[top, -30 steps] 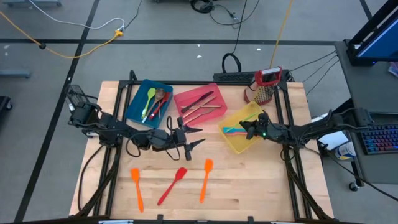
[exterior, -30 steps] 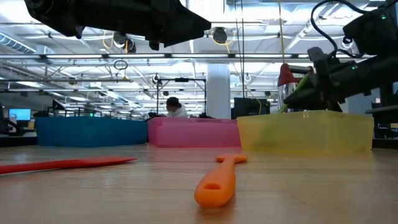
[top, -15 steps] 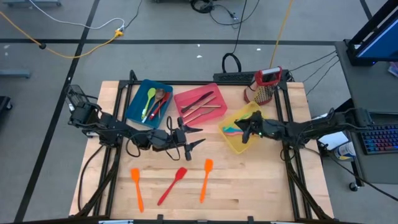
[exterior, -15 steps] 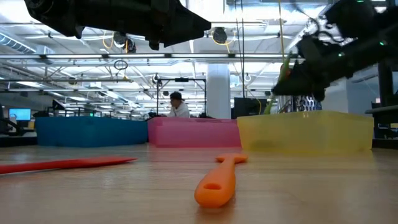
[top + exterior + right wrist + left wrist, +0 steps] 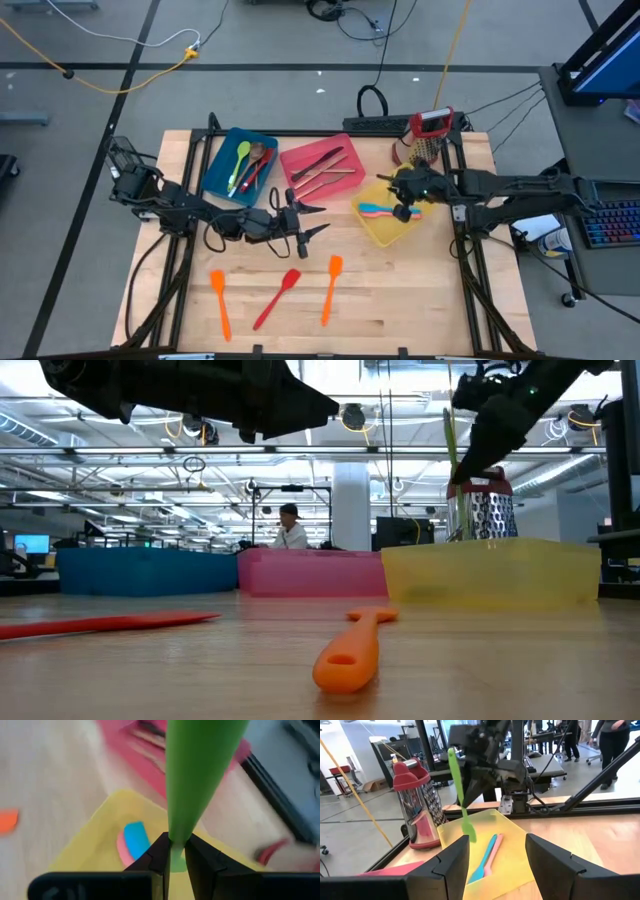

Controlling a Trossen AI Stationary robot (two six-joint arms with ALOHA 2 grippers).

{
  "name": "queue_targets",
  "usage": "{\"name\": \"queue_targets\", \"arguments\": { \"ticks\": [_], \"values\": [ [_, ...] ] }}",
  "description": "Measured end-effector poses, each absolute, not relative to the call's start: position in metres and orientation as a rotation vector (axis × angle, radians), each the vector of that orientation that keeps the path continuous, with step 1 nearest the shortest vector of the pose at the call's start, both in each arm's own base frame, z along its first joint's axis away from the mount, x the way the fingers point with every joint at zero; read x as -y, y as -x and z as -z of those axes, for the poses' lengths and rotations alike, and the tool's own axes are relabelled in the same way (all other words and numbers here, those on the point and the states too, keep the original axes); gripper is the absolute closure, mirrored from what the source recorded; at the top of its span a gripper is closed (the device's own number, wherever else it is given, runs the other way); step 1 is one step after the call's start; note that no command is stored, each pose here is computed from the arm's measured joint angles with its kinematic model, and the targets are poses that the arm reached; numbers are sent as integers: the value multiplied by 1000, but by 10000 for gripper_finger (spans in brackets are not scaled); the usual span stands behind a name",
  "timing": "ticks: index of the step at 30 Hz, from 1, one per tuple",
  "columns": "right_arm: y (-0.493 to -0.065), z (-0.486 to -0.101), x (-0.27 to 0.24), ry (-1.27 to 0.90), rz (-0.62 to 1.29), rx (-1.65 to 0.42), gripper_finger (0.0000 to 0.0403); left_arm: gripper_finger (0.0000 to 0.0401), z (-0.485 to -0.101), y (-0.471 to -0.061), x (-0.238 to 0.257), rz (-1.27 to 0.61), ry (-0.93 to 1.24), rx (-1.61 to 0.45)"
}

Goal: Pick & Place Kitchen Items
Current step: Put the green spatula into the yellow bin

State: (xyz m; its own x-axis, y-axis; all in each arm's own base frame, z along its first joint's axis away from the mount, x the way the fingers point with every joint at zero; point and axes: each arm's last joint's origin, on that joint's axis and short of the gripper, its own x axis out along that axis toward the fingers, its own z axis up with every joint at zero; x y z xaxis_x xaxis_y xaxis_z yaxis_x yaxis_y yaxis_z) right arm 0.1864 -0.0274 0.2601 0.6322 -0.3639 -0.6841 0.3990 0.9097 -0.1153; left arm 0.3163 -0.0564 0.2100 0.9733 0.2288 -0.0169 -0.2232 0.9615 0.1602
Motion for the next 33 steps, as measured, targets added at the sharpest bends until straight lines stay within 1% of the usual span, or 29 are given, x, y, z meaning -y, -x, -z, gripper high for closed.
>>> {"name": "queue_targets", "arguments": {
  "ticks": [3, 5, 12, 18, 22, 25, 29, 33],
  "values": [
    [-188, -257, 26, 131, 319, -864, 364, 201, -210, -316, 56, -229, -159, -38],
    [-190, -251, 27, 212, 268, -936, 364, 201, -210, -316, 56, -229, -159, -38],
    [-197, -221, 31, 406, 228, -1236, 364, 201, -209, -316, 56, -228, -161, -45],
    [-208, -199, 37, 525, 124, -1379, 364, 201, -209, -316, 56, -228, -161, -44],
    [-215, -187, 39, 604, 41, -1435, 364, 201, -209, -316, 56, -228, -163, -50],
    [-222, -181, 40, 640, 13, -1429, 364, 201, -208, -316, 56, -228, -159, -55],
    [-228, -175, 40, 662, -8, -1429, 360, 201, -207, -316, 56, -227, -160, -63],
    [-231, -165, 40, 658, -64, -1467, 347, 201, -207, -316, 56, -227, -160, -63]
  ]
}}
